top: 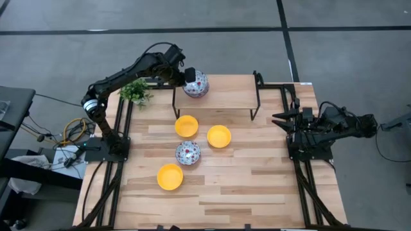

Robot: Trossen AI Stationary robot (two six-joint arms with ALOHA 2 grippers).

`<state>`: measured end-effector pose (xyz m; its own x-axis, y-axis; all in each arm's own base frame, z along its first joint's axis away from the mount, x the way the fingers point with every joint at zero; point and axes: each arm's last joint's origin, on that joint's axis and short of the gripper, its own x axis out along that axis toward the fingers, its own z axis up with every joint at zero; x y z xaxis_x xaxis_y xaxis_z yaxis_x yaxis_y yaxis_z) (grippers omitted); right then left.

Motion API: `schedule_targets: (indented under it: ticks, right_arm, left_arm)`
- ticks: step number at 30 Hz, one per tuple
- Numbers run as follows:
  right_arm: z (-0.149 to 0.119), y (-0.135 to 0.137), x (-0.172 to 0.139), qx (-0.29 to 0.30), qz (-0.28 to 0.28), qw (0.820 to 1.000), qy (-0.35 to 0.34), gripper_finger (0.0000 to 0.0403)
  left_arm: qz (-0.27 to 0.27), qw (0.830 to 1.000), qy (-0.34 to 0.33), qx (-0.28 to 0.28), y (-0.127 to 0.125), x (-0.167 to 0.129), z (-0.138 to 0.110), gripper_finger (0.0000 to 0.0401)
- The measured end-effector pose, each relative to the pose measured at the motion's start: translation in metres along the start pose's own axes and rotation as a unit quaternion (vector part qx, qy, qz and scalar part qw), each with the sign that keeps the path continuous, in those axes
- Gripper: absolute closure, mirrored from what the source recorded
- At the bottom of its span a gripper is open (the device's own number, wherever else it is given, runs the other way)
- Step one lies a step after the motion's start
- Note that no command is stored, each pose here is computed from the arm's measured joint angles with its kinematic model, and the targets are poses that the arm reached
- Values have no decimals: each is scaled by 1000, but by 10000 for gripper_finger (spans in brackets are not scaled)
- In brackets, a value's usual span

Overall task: Pick & Place Mini bowls
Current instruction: Stack the bottom white patterned bowl on top of the white patterned bowl on the shelf

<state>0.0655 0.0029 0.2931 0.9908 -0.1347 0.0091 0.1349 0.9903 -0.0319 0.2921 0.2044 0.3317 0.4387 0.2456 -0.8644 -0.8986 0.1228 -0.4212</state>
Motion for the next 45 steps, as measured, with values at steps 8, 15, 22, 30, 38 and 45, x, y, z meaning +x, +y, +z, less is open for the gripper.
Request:
schedule_targets:
  ticks: [8,15,22,30,38,45]
  right_arm:
    - [0,0,0,0,0,1000,0,308]
    - [0,0,0,0,0,1000,0,308]
    - [1,-1,0,1,-12,1000,-3,308]
    - [1,-1,0,1,-13,1000,-3,308]
    - [1,-1,0,1,-13,1000,-3,308]
    - [1,-1,0,1,-13,1000,-3,308]
  left_arm:
    - [0,1000,0,0,0,0,0,388]
    - [7,1000,6,-3,3,6,-2,387]
    - [3,1000,3,-1,2,6,-2,387]
    - [-3,1000,-1,-2,1,6,-1,385]
    - [-7,1000,-3,-2,1,6,0,365]
    - [-10,1000,-5,-2,0,6,1,361]
